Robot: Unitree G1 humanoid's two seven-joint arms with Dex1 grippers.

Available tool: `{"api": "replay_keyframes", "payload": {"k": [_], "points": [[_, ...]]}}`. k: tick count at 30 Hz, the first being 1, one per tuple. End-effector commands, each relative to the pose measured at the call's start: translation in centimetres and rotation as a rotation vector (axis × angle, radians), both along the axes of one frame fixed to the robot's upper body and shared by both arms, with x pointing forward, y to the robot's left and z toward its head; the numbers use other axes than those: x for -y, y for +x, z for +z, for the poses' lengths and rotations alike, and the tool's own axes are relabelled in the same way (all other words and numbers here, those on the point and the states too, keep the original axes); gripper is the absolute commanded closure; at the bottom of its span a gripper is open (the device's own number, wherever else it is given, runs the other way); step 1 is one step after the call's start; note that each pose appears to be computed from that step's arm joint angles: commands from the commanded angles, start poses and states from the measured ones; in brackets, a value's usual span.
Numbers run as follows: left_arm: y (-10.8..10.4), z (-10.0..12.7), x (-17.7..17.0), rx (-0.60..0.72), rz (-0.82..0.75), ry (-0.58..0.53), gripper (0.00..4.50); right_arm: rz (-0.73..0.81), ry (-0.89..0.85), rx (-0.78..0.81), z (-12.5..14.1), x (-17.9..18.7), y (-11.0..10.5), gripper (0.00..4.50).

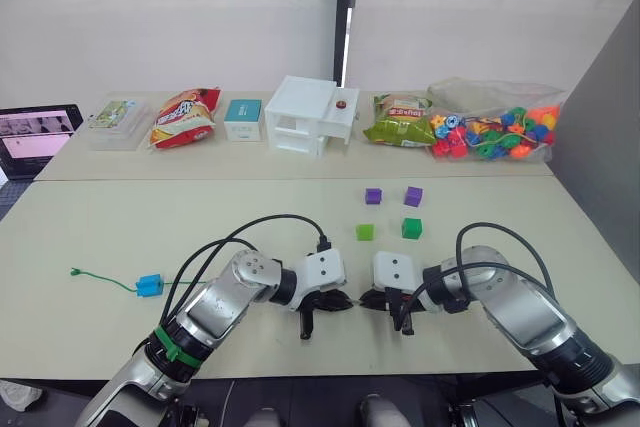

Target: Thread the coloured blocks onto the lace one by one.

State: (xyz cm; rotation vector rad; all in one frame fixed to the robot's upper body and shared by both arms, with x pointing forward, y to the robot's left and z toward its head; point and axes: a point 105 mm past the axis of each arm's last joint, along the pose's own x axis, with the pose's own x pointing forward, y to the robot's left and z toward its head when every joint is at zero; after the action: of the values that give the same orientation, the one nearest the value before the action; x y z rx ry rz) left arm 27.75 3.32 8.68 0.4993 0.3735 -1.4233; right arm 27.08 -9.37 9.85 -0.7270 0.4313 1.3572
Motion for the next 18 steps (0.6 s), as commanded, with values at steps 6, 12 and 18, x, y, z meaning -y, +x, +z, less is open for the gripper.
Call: {"api": "replay_keyframes", "payload": {"k": [6,12,18], "points": [[0.5,1.7,-0.8,0.045,-0.022,0.009,4.5,-0.15,0.152,0.042,2.0,0.4,0.1,2.5],[0.2,1.8,-1.6,0.041,-0.042,0.032,4.5,-0.502,0.333,0.067,2.9,4.4,0.2,0.41],[0.2,2.3,-2.9,0.048,-0.037,0.053,4.5,-0.969,0.561,0.166,2.3,6.8,1.4,0.03]]}}
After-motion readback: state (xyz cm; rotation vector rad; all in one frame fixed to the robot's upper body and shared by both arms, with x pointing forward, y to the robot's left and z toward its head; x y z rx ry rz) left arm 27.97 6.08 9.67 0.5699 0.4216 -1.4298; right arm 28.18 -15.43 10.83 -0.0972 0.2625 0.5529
